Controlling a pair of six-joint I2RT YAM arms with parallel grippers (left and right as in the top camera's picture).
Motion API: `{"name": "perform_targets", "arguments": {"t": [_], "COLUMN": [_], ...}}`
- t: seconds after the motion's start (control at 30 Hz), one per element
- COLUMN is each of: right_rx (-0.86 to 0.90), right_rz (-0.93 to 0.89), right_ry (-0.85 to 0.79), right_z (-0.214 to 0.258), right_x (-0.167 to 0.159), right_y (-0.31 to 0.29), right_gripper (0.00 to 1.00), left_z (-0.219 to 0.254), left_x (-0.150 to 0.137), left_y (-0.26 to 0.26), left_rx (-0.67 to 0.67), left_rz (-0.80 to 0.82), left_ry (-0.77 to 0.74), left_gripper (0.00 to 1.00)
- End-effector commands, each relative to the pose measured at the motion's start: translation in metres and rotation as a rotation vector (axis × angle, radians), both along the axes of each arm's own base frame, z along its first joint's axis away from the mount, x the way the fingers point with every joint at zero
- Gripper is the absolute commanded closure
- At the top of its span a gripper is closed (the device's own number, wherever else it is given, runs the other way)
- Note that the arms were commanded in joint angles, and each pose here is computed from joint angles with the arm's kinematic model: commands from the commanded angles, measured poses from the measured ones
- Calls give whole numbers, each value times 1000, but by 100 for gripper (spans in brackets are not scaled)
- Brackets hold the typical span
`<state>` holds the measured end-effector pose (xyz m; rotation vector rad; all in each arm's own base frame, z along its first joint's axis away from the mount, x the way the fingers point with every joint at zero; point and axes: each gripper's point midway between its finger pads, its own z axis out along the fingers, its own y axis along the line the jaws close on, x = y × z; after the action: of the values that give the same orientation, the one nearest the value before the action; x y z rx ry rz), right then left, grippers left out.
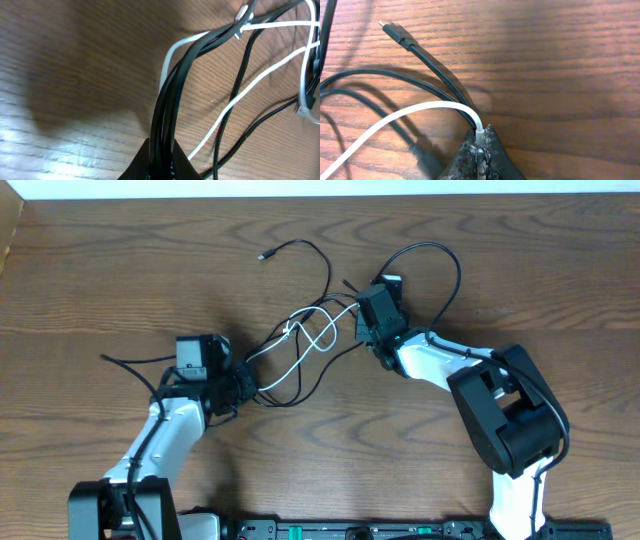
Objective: Untangle cables
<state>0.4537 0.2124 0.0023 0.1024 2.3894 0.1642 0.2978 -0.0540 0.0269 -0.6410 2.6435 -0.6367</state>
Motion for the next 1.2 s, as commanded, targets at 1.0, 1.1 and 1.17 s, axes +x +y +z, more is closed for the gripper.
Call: {"name": "perform_targets", "arguments": {"t": [1.0, 1.1, 1.17], "right_rx": [-63, -62, -62], "right_rz": [20, 20, 20], "right_ry": [106, 107, 107], "right_z": [-45, -45, -45], "right_x": [-20, -20, -20], "right_y": [-14, -14, -14], "right_gripper": [18, 16, 15], "left_z": [62, 82, 86], "left_x": [29, 25, 20], "left_y": [-2, -1, -1], "left_rx": [93, 90, 90], "left_rz": [54, 57, 56], "left_ry": [-243, -293, -293], "left_gripper": [4, 6, 16]}}
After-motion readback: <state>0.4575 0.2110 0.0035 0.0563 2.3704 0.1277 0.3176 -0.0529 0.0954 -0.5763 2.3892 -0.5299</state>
